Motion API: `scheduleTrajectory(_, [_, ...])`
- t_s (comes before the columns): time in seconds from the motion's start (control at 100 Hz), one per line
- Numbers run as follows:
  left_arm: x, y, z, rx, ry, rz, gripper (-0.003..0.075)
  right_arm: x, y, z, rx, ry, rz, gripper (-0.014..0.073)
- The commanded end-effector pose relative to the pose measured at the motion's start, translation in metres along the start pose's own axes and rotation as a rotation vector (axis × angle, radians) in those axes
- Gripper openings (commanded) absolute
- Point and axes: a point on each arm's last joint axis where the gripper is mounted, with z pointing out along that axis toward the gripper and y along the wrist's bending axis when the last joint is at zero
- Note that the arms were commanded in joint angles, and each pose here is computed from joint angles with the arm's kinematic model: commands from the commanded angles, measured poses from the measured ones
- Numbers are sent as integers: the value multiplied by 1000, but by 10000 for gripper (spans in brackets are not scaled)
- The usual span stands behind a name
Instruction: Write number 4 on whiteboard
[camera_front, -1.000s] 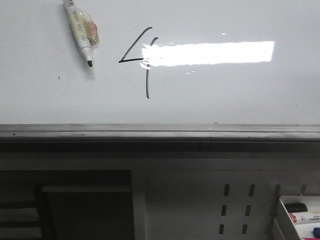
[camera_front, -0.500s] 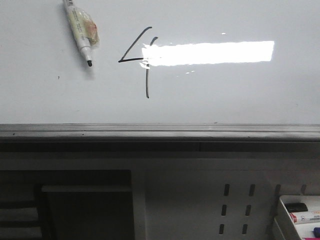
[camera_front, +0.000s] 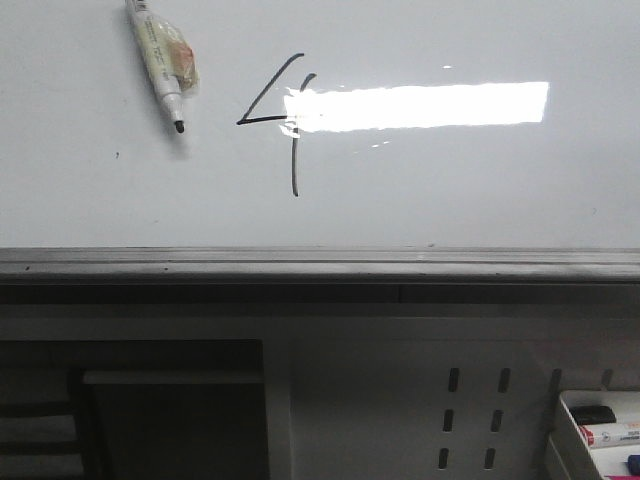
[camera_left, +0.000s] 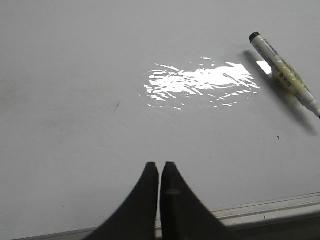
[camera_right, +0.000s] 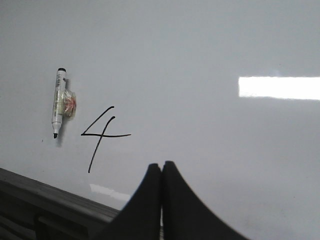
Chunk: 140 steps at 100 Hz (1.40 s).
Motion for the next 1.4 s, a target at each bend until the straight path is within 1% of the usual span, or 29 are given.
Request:
scheduleTrajectory(0.0, [1,0,-2,-9,-69,-14,-20,-9,-3,1,29,-25,9,-66])
scheduleTrajectory(0.03, [1,0,-2,-9,-69,-14,-20,-9,-3,1,38,-26,9,-66])
scheduleTrajectory(0.11, [1,0,-2,-9,-69,-14,-20,-8,-10,0,116,-17,-52,-66])
scheduleTrajectory(0.13, [1,0,-2,-9,-69,-14,-20,-8,-13,0,140,-18,-39,-66])
scheduleTrajectory(0.14, [1,0,-2,-9,-69,-14,-20,-8,-13,0,150,-11,-64,-66])
scheduleTrajectory(0.15, [1,0,-2,-9,-69,-14,-20,-8,-15,-1,165,-15,-41,-66])
scheduleTrajectory(0.16, [1,0,-2,-9,-69,-14,-20,-8,-16,-1,178,-8,-73,-66])
scheduleTrajectory(0.17, [1,0,-2,-9,-69,-14,-20,-7,-17,-1,185,-7,-47,-66])
scheduleTrajectory(0.18, [1,0,-2,-9,-69,-14,-20,-7,-18,-1,201,-3,-87,-66])
scheduleTrajectory(0.19, [1,0,-2,-9,-69,-14,-20,-7,-19,-1,209,-5,-58,-66])
scheduleTrajectory(0.2, [1,0,-2,-9,-69,-14,-20,-7,-20,-1,222,-8,-62,-66])
scheduleTrajectory(0.21, [1,0,-2,-9,-69,-14,-20,-6,-21,-2,232,0,-102,-66])
scheduleTrajectory(0.22, [1,0,-2,-9,-69,-14,-20,-5,-22,-2,243,-6,-71,-66])
scheduleTrajectory(0.23, [1,0,-2,-9,-69,-14,-20,-5,-23,-2,251,-1,-111,-66])
scheduleTrajectory(0.24, [1,0,-2,-9,-69,-14,-20,-4,-23,-2,256,-1,-79,-66])
scheduleTrajectory(0.25, [1,0,-2,-9,-69,-14,-20,-3,-24,-2,265,2,-120,-66])
scheduleTrajectory(0.27, [1,0,-2,-9,-69,-14,-20,-2,-25,-2,276,-4,-97,-66])
scheduleTrajectory(0.28, [1,0,-2,-9,-69,-14,-20,-1,-25,-2,280,3,-136,-66])
scheduleTrajectory(0.29, [1,0,-2,-9,-69,-14,-20,0,-26,-2,284,0,-112,-66])
scheduleTrajectory(0.3, [1,0,-2,-9,-69,-14,-20,1,-26,-2,287,5,-148,-66])
scheduleTrajectory(0.31, [1,0,-2,-9,-69,-14,-20,2,-26,-2,289,3,-128,-66])
scheduleTrajectory(0.32, [1,0,-2,-9,-69,-14,-20,3,-26,-2,290,9,-155,-66])
scheduleTrajectory(0.33, [1,0,-2,-9,-69,-14,-20,5,-27,-2,291,10,-136,-66])
scheduleTrajectory(0.48, [1,0,-2,-9,-69,-14,-20,25,-27,-2,292,62,-214,-66])
scheduleTrajectory(0.57, [1,0,-2,-9,-69,-14,-20,36,-26,-6,298,27,-262,-66])
scheduleTrajectory(0.68, [1,0,-2,-9,-69,-14,-20,53,-25,-12,300,6,-250,-66])
scheduleTrajectory(0.72, [1,0,-2,-8,-67,-14,-20,58,-25,-12,292,63,-236,-66])
scheduleTrajectory(0.85, [1,0,-2,-8,-67,-14,-20,59,-25,-12,294,91,-289,-66])
scheduleTrajectory(1.39, [1,0,-2,-8,-67,-14,-20,58,-25,-12,295,77,-282,-66])
